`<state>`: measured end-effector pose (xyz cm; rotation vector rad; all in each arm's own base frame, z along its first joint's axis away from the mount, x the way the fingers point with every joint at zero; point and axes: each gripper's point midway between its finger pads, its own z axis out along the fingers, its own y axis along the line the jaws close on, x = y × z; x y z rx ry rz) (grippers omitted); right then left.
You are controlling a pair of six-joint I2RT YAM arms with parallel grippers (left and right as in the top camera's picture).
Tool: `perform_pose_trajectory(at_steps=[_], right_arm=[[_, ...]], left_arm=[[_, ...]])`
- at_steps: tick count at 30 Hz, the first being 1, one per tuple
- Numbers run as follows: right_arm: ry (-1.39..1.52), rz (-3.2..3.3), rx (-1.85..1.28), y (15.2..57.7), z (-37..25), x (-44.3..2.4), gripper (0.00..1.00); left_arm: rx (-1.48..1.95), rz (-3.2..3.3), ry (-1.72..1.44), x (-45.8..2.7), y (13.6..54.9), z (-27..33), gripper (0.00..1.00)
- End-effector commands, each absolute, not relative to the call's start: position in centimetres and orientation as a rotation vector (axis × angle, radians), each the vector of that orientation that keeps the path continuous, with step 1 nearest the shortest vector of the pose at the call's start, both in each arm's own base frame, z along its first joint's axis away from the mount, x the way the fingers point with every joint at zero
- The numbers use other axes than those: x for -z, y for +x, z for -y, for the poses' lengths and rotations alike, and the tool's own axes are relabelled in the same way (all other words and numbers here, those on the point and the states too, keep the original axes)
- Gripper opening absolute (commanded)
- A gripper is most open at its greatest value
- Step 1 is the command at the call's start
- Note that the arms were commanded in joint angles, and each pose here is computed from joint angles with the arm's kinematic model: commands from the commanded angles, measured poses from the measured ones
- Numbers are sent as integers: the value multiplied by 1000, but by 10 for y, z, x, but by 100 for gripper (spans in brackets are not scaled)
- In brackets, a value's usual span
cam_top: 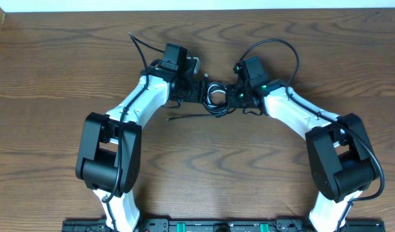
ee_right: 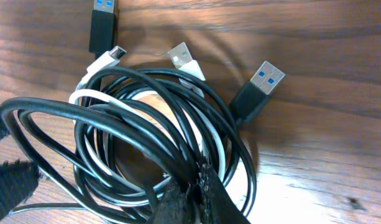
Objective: Untangle cables
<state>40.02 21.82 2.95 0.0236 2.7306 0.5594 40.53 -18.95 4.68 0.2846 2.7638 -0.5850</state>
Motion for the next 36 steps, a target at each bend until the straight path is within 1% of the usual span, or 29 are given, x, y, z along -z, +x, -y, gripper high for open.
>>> perform_pose_trajectory(at_steps=[1,5,10,13,20,25,26,28,30,32,34,36], right_arm=[[57,-2729,-602,407,-209,-34,1],[69,-2747,-620,404,-206,-32,1],[74,-2767,-612,401,-205,-27,1],[-2,-2789,-649,397,-203,-28,1],[-214,-2849,-580,395,-176,-47,1],[-237,-2832,-654,396,-183,-55,1],[-260,-2832,-669,394,-185,-55,2],[-281,-2843,-659,390,-187,-54,8],[-285,-2855,-657,387,-188,-53,9],[-288,-2871,-647,385,-188,-49,7],[-296,-2888,-600,385,-184,-40,1],[-330,-2911,-541,385,-179,-26,1]], left_arm=[[573,-2758,300,-49,409,192,67],[576,-2745,305,-52,413,195,67],[598,-2733,359,-38,413,214,67],[599,-2737,383,-34,410,220,67],[595,-2762,380,-45,411,220,68],[597,-2780,384,-37,407,224,70],[597,-2787,389,-35,405,225,71],[597,-2798,408,-30,401,230,73],[598,-2805,422,-23,399,235,73],[599,-2809,432,-17,398,238,73],[599,-2813,439,-11,398,241,73],[599,-2817,448,-8,396,243,73]])
